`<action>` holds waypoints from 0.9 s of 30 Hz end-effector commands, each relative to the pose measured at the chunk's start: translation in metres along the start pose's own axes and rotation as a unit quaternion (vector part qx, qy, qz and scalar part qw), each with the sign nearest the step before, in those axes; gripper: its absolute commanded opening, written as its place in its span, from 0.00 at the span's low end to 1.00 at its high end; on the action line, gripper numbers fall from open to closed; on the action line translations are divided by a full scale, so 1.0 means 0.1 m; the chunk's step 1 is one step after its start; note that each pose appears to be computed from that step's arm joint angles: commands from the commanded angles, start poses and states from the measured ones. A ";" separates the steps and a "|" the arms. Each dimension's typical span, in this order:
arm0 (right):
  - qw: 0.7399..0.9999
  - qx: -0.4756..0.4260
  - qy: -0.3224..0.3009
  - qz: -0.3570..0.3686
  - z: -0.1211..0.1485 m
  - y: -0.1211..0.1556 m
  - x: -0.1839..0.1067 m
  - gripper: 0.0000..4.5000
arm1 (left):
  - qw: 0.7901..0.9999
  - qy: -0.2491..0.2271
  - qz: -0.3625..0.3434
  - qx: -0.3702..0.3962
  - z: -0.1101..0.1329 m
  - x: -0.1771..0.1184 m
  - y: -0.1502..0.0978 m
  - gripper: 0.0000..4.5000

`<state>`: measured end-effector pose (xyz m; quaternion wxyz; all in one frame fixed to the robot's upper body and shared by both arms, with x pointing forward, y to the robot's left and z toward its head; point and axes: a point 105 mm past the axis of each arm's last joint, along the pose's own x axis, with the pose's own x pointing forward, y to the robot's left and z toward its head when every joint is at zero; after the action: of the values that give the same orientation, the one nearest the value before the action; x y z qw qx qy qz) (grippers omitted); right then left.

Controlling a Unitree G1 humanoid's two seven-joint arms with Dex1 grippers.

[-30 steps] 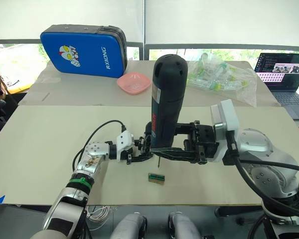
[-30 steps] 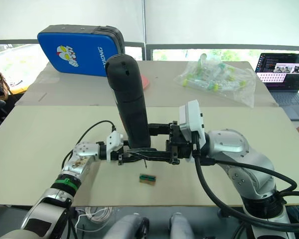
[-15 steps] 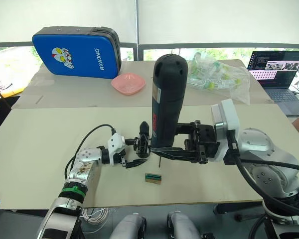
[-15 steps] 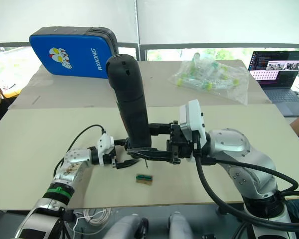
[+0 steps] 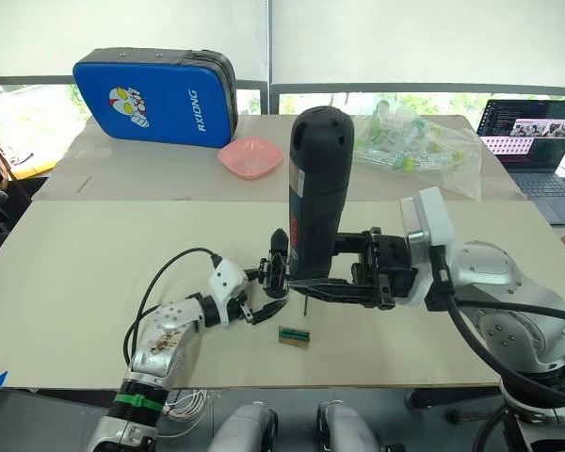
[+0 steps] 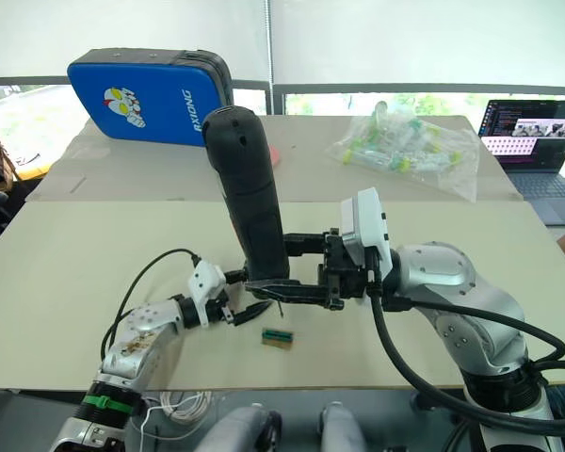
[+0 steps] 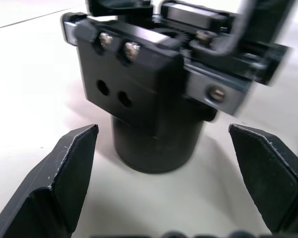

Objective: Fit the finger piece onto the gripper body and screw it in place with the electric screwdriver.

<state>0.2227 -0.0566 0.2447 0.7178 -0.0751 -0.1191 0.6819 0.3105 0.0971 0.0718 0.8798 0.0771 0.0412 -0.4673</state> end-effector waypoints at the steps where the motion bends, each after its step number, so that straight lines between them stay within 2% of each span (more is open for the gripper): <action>1: 0.999 -0.030 -0.021 0.006 0.15 0.01 -0.01 0.44 | 1.000 -0.003 0.018 0.013 0.08 0.06 0.03 0.99; 11: 0.999 -0.031 -0.022 0.008 0.14 0.02 -0.01 0.44 | 1.000 -0.006 0.004 0.015 0.10 0.24 -0.11 0.99; 27: 0.999 -0.035 -0.023 0.000 0.15 0.01 -0.01 0.44 | 0.999 0.023 0.023 0.023 -0.01 0.07 0.05 0.99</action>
<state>0.2229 -0.0568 0.2441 0.7163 -0.0751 -0.1183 0.6835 0.3182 0.0890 0.0716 0.8854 0.1074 0.0456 -0.4499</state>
